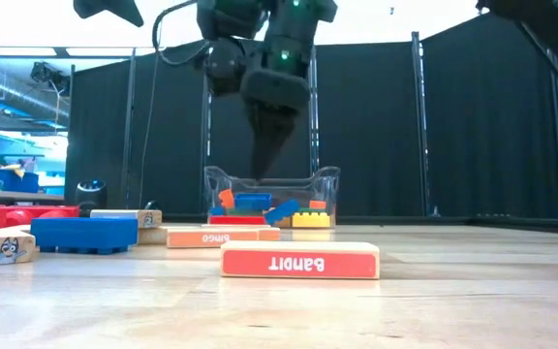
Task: Sort blocks by size
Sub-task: Put the 3-stud red game piece into the top center transparent bin
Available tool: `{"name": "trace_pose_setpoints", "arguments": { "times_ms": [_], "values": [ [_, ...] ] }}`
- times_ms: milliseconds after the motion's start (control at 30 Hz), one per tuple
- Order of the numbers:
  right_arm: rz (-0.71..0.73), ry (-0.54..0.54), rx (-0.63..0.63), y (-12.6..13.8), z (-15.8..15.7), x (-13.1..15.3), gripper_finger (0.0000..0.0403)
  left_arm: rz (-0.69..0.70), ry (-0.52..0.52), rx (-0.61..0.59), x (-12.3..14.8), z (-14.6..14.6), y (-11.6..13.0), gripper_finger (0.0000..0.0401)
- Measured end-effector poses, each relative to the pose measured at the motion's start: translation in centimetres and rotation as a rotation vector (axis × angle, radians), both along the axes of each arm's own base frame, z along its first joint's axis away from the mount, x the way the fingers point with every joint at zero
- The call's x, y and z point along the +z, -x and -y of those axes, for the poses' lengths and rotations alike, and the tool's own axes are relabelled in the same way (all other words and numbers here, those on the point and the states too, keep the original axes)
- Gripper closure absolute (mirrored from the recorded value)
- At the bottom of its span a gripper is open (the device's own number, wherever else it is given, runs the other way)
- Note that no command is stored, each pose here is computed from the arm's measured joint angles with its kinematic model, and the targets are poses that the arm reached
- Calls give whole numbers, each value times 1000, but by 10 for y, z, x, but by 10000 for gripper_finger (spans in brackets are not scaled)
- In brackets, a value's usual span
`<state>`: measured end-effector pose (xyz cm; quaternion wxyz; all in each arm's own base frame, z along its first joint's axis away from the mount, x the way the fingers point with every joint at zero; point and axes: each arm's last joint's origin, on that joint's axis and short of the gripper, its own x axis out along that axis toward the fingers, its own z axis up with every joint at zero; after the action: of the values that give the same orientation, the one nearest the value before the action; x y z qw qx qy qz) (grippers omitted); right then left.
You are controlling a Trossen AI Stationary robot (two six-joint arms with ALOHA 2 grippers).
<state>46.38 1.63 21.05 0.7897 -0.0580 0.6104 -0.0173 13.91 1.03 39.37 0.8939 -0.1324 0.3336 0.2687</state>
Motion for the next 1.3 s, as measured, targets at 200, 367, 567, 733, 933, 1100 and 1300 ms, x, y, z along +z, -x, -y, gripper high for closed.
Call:
{"name": "trace_pose_setpoints", "arguments": {
  "times_ms": [200,367,567,733,933,1100,1300],
  "values": [
    [129,7,0,-13,18,4,92,0,0,0,0,0,0,388],
    [159,-30,17,-19,23,-2,85,-1,0,0,0,0,0,388],
    [72,-55,37,-24,22,-37,108,-1,0,0,0,0,0,388],
    [45,-54,39,-27,25,-53,123,-1,0,0,0,0,0,388],
    [44,-73,28,-27,32,-54,163,-1,0,0,0,0,0,388],
    [35,-92,27,-26,34,-54,235,-1,0,0,0,0,0,388],
    [16,-90,22,-24,34,-53,329,-1,0,0,0,0,0,388]
  ]
}}
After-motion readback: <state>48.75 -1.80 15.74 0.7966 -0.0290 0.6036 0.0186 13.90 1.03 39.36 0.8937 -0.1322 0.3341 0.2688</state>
